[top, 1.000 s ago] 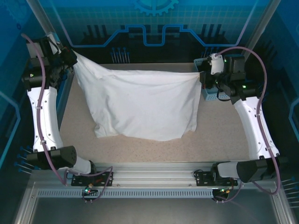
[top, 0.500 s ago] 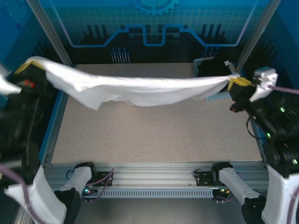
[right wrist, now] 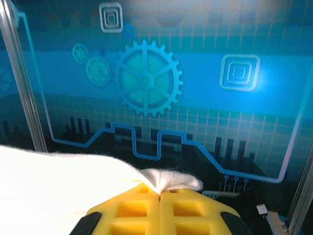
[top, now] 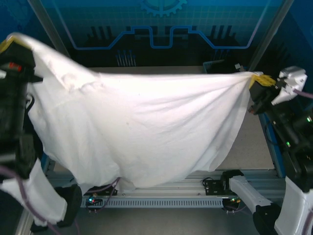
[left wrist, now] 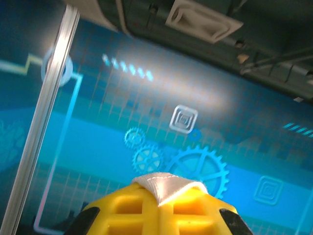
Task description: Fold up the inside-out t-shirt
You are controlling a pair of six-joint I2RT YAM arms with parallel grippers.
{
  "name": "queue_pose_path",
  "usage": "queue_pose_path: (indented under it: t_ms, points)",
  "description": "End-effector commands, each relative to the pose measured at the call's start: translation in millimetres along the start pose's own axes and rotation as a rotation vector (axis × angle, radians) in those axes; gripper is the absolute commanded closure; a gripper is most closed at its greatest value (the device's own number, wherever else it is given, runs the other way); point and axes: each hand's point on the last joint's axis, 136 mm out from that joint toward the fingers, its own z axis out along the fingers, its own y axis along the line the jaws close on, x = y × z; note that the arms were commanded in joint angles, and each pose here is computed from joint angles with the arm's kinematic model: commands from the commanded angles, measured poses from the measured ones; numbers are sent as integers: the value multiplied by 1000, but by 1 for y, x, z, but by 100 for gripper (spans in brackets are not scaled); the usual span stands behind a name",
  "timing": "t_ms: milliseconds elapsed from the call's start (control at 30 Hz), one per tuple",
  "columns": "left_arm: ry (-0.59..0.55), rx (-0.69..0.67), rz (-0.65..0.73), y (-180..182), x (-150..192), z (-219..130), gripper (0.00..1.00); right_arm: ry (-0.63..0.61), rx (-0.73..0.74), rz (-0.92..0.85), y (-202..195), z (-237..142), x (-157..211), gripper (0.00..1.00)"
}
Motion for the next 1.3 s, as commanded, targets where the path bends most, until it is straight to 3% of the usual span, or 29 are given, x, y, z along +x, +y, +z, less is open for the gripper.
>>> queue_pose_path:
  t_ms: [0, 200, 333, 433, 500, 600, 733, 867, 1000, 1067, 1133, 1267]
  points:
    - [160, -86, -21, 50, 74, 90, 100, 84, 30, -5, -18, 67, 29, 100]
    - [376, -149, -43, 106, 218, 192, 100, 224, -18, 56, -29, 200, 115, 100]
    - [561, -223, -76, 151, 337, 248, 97, 336, 1, 73, -38, 300, 196, 100]
    - [677, -273, -99, 178, 403, 278, 93, 448, -3, 114, -42, 368, 256, 98]
    - [745, -305, -111, 190, 434, 288, 83, 532, -10, 147, -41, 398, 291, 90]
    - [822, -333, -153, 198, 462, 283, 50, 644, -23, 155, -34, 413, 330, 70]
    - [896, -387, -219, 195, 470, 252, 31, 717, -12, 127, -30, 386, 344, 61]
    - [899, -302, -424, 158, 473, 200, 27, 829, 28, 148, -24, 319, 367, 51]
    - [865, -107, -583, 86, 480, 133, 27, 980, 106, 230, -20, 224, 416, 49]
    - [901, 12, -516, 43, 496, 97, 27, 1035, 129, 271, -15, 181, 438, 49]
    - [950, 161, -365, -8, 517, 58, 27, 1086, 176, 295, -14, 142, 460, 47]
    - [957, 458, -60, -80, 558, -10, 27, 1155, 201, 359, -9, 101, 492, 47]
